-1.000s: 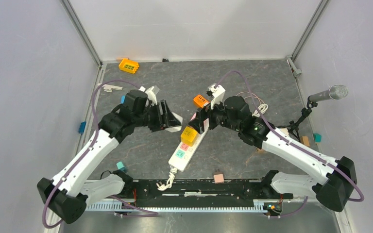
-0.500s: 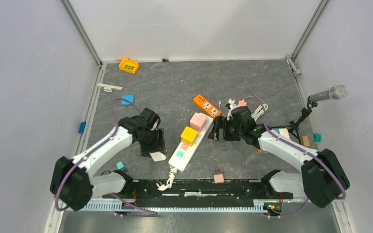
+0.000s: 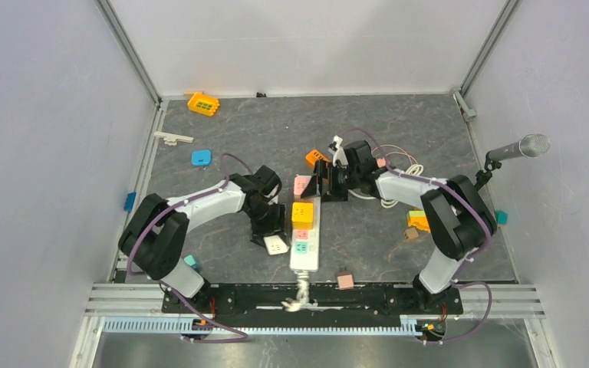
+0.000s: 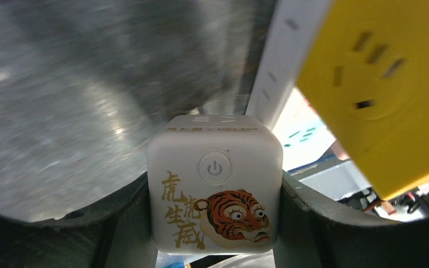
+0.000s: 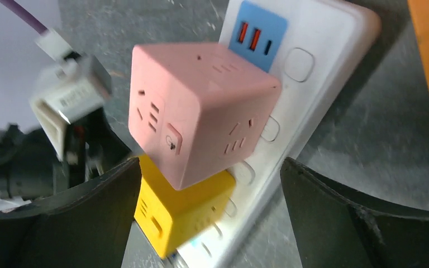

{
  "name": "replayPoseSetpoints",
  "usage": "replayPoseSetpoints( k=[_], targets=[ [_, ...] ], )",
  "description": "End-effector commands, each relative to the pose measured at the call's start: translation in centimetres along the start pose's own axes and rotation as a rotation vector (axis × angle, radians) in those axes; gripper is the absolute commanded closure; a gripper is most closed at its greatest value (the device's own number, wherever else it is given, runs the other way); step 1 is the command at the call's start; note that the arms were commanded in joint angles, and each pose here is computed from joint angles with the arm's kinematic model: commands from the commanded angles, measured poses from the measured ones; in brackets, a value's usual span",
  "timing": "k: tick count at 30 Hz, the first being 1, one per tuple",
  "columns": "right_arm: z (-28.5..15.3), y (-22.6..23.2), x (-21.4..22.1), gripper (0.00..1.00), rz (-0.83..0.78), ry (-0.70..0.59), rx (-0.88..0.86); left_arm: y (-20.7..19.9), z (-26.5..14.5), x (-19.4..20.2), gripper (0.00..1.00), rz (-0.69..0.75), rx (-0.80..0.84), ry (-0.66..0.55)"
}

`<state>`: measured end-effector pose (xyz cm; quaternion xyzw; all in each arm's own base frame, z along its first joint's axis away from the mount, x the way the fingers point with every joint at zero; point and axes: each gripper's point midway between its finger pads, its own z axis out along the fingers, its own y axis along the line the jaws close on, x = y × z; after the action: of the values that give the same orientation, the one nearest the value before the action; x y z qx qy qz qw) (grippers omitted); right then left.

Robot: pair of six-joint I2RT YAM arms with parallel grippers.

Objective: Insert the plug
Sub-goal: Move the socket to the center of the board, then insert the plug into the socket.

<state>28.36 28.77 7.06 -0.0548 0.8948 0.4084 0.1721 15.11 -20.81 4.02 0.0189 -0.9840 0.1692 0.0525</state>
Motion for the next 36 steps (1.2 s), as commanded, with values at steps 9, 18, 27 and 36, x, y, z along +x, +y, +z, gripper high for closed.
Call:
replayPoseSetpoints(
  k=[9, 18, 27, 36],
  targets=[
    [-0.4, 2.4, -4.8, 0.02, -0.177, -0.014, 0.01, -2.5, -2.4, -3.0, 0.98, 0.152, 0.011, -0.216],
    [-6.1, 2.7, -6.6, 0.02, -0.359, -0.162, 0.158, -3.8, -15.5, -6.2, 0.98, 0.448, 0.006, -0.717],
    [-8.5, 0.1, -4.4, 0.02, -0.352, -0.219, 0.219, -9.6, -22.2, -3.6, 0.98, 0.916, 0.394, -1.159],
    [-8.9, -0.5, -2.4, 0.02, -0.319, -0.239, 0.194, -10.6, -22.9, -1.4, 0.98, 1.03, 0.529, -1.253]
  ],
)
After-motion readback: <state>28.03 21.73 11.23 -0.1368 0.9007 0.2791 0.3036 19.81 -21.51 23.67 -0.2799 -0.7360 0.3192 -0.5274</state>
